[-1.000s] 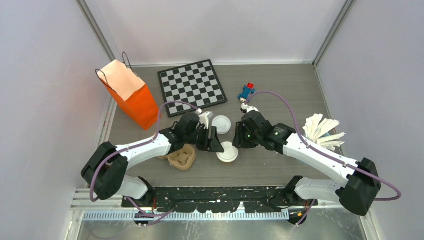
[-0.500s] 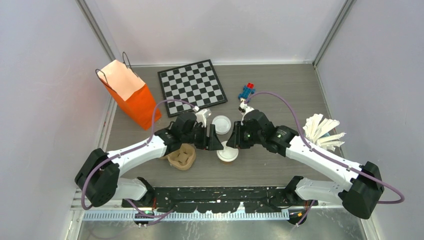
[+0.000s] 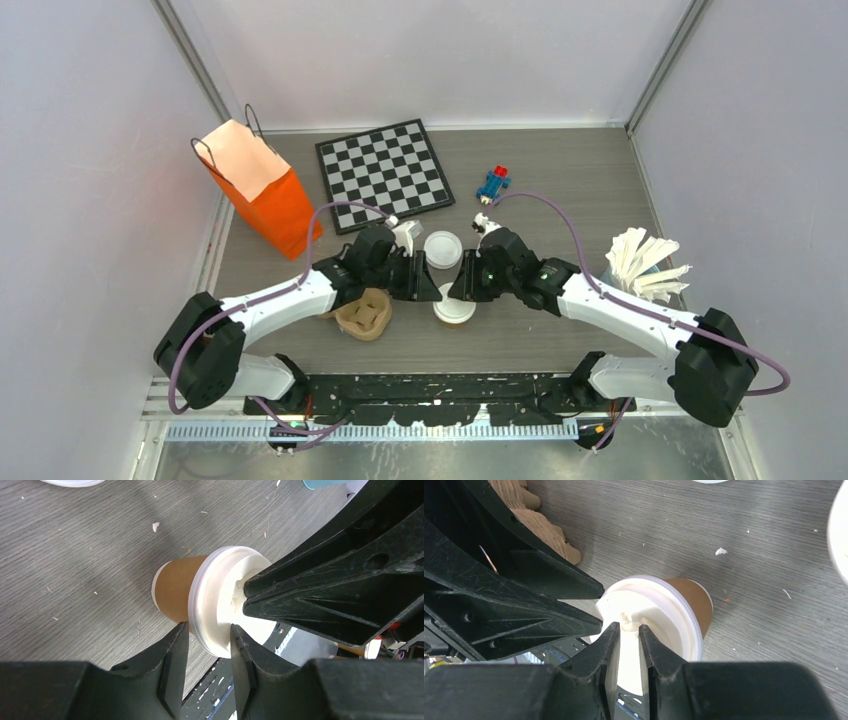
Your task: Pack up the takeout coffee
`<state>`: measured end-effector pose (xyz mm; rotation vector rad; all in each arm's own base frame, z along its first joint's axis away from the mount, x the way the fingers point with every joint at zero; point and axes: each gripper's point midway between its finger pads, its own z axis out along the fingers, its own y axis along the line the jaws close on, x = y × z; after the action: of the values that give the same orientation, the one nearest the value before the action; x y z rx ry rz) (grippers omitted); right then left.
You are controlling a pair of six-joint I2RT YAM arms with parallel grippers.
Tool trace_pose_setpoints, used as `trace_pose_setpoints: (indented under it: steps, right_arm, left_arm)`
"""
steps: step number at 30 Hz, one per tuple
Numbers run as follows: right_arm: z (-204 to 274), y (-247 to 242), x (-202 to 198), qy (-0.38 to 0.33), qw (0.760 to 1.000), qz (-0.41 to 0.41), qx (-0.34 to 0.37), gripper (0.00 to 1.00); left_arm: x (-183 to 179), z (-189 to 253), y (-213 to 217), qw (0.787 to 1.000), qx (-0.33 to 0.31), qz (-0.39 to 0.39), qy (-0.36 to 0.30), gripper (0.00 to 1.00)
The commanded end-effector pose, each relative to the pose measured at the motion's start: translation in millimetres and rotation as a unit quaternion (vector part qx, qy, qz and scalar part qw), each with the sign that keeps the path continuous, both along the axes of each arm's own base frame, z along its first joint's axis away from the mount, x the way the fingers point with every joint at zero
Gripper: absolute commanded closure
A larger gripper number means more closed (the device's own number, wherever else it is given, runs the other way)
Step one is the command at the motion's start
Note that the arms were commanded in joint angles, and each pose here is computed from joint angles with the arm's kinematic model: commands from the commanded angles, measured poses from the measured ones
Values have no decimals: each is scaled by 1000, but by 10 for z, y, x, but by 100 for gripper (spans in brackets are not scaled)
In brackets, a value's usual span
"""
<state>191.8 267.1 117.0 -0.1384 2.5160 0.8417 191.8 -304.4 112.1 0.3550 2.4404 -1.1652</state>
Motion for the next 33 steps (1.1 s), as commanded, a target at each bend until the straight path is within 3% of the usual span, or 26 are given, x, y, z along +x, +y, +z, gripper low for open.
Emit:
trace_pose_setpoints:
  steps: [1,11,19,27,33]
  right_arm:
    - [-342,-174,-73,19,999,-25,-30,74]
    - [-428,-236,-121,20,999,-39,-22,74]
    - [-409,-237,-119,18,999,-41,-19,74]
    - [364,-1,39,-29,998,-29,50,67]
    - [633,-134,95,-57,997,-45,32,61]
  left_arm:
    - [-76,-198,130,999,36,7,16,63]
    - [-177,61,-125,996,-73,-9,48,49]
    - [-146,-297,-32,998,-15,13,66,54]
    - [-186,-404,2,997,13,7,73,59]
    - [-170,-391,-1,998,20,3,65,60]
